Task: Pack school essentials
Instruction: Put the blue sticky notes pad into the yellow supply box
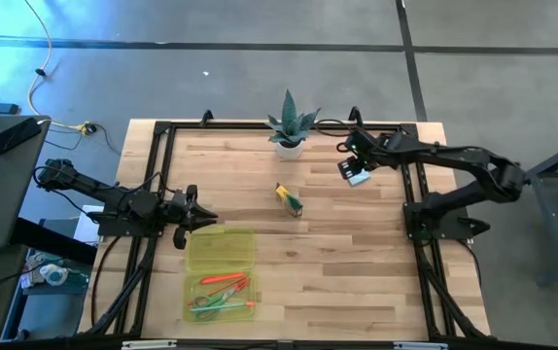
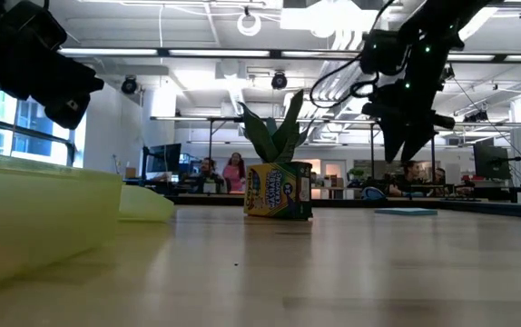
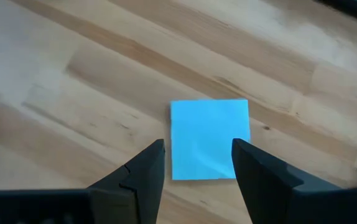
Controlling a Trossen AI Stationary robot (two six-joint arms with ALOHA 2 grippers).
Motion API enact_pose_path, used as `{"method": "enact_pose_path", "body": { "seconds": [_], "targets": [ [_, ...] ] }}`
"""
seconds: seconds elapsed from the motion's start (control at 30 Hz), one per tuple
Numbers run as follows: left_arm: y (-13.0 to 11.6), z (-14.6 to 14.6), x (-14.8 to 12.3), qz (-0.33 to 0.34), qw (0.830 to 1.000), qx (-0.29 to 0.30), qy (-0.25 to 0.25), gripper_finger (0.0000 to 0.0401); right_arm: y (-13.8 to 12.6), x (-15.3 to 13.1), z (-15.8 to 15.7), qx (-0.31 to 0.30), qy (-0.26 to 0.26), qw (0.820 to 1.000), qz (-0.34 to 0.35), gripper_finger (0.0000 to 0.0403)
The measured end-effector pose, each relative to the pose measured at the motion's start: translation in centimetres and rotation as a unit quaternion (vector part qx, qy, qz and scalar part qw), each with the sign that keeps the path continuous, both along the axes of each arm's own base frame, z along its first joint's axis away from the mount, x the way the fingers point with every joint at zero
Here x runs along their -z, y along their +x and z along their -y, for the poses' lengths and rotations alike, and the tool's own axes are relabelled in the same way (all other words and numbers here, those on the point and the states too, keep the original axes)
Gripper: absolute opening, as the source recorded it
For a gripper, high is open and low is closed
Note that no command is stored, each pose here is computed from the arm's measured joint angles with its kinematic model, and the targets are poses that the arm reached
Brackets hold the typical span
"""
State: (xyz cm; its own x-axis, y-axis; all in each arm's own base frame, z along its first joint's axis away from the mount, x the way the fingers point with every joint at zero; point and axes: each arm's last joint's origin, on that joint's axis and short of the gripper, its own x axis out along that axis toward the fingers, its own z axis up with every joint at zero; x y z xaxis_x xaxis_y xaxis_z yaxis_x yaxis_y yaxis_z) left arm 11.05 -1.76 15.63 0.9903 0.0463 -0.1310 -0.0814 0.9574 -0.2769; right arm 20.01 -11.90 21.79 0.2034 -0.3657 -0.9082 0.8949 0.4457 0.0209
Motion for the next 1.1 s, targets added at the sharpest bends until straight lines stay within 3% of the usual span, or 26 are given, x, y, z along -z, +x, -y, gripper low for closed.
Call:
{"method": "enact_pose_path", "body": {
  "seconds": [0.17, 0.7, 1.1],
  "targets": [
    [0.0, 0.0, 0.0, 0.0, 1.0, 0.0, 0.0, 0.0062, 0.2, 0.8, 0.6, 0.0, 0.004, 1.0, -0.021, 0.0201],
    [0.0, 0.0, 0.0, 0.0, 1.0, 0.0, 0.0, 0.0062, 1.0, 2.6, 1.2, -0.012, 0.017, 0.998, -0.056, 0.039],
    [0.0, 0.0, 0.0, 0.0, 1.0, 0.0, 0.0, 0.0062, 0.7, 3.3, 1.3, -0.016, 0.017, 0.998, -0.053, 0.0399]
  ]
}}
